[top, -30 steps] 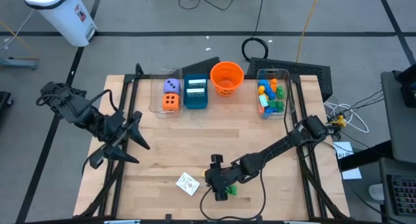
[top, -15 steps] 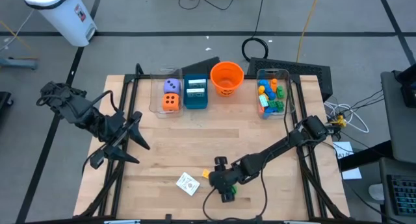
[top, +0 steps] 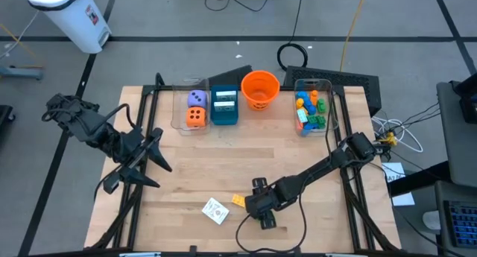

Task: Pick & Place Toys
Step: Put the red game piece into the right transparent bin

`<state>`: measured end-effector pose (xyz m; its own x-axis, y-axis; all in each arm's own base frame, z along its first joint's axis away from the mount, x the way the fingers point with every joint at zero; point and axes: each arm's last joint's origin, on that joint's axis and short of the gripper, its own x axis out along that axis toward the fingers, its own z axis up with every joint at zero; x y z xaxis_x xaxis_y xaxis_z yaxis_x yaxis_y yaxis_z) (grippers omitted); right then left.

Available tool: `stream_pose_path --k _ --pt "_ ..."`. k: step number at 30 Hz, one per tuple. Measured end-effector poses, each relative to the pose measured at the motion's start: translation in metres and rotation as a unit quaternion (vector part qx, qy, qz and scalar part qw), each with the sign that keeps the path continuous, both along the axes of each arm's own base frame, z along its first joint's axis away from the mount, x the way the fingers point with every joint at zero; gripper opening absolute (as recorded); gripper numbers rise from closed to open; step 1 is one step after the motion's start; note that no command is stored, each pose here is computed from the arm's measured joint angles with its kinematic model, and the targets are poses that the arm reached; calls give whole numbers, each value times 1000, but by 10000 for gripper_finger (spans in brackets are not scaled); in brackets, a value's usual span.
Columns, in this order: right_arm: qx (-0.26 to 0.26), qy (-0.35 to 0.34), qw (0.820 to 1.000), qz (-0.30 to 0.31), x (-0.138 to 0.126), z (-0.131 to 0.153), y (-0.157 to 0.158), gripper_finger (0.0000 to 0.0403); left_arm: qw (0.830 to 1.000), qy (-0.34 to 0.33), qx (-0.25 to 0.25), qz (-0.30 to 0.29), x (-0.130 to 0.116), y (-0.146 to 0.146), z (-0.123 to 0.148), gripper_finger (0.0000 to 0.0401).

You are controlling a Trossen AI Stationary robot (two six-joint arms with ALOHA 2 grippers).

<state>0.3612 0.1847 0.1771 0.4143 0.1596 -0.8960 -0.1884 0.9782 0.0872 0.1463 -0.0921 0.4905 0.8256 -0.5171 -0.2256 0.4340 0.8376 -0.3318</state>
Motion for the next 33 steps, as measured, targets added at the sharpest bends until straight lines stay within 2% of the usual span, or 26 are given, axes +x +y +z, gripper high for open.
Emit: stream_pose_path --k 10,17,22,25,28,33 --pt "-15 45 995 -83 0 -4 -21 208 1000 5 -8 2 0 0 0 234" --pt "-22 50 993 -102 3 -4 -31 208 1000 6 -10 3 0 0 0 234" --pt "-49 50 982 -177 3 -5 -42 208 1000 8 -12 3 0 0 0 234" --pt "-33 63 981 -181 4 -6 -46 208 1000 8 -13 4 0 0 0 234" --pt "8 84 980 -179 4 -6 -44 208 1000 8 -13 4 0 0 0 234" --pt "71 84 970 -216 5 1 -40 208 1000 7 -11 3 0 0 0 234"
